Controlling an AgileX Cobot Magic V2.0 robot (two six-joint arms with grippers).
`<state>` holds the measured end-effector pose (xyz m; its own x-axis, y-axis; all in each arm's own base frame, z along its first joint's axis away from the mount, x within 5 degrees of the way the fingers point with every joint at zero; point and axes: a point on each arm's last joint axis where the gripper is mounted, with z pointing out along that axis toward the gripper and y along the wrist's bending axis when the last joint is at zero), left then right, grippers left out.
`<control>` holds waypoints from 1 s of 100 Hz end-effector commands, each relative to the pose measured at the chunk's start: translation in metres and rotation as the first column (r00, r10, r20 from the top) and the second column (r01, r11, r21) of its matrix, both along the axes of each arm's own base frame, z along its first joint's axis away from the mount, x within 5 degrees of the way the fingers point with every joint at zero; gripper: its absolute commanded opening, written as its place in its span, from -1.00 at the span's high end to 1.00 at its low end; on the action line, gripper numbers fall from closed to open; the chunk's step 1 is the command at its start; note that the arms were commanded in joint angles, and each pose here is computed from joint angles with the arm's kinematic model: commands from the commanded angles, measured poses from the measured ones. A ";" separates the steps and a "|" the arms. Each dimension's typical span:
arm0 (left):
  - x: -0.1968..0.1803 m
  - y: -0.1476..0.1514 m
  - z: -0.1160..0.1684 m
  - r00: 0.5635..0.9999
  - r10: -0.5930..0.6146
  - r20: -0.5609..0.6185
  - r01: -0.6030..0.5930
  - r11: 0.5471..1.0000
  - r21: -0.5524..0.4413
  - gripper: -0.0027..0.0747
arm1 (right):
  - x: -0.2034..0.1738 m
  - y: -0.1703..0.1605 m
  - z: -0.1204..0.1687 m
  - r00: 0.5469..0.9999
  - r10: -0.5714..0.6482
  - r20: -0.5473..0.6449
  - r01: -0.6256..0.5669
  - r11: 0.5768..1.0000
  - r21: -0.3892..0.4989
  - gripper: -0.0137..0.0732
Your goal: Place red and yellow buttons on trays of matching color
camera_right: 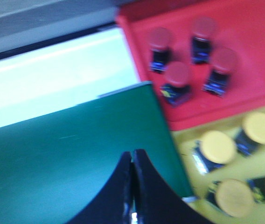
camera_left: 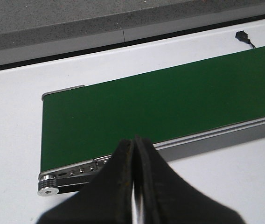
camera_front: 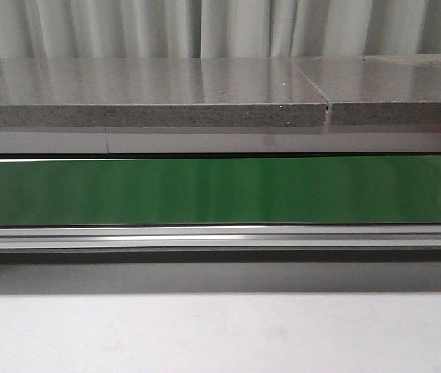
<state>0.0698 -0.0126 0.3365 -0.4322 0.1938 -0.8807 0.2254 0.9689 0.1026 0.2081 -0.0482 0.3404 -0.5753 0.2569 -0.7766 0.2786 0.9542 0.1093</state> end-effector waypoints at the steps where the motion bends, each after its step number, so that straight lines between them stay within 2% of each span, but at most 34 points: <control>1: 0.003 -0.001 0.013 0.997 -0.007 0.082 0.009 1.000 -0.023 0.99 | -0.001 0.017 0.021 0.989 0.083 0.122 -0.079 0.996 -0.040 0.84; 12: 0.003 -0.001 0.013 0.997 -0.007 0.082 0.009 1.000 -0.023 0.99 | -0.002 0.035 0.024 0.977 0.166 0.137 -0.161 0.986 -0.044 0.84; 31: 0.003 -0.001 0.013 0.997 -0.007 0.082 0.009 1.000 -0.023 0.99 | -0.008 0.050 0.032 0.953 0.237 0.188 -0.229 0.971 -0.060 0.84; 56: 0.003 -0.001 0.013 0.997 -0.007 0.082 0.009 1.000 -0.023 0.99 | -0.028 0.048 0.048 0.929 0.243 0.280 -0.216 0.969 -0.123 0.84; 76: 0.003 -0.001 0.013 0.997 -0.007 0.082 0.009 1.000 -0.023 0.99 | -0.059 0.047 0.042 0.905 0.248 0.346 -0.200 0.965 -0.167 0.84; 100: 0.003 -0.001 0.013 0.997 -0.007 0.082 0.009 1.000 -0.023 0.99 | -0.089 0.047 0.031 0.804 0.252 0.539 -0.158 0.964 -0.215 0.84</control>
<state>0.0698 -0.0126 0.3365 -0.4322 0.1938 -0.8807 0.2254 0.9689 0.1026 0.1272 -0.0011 0.3594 -0.2359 0.0567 -0.9701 0.0217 0.9984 0.0531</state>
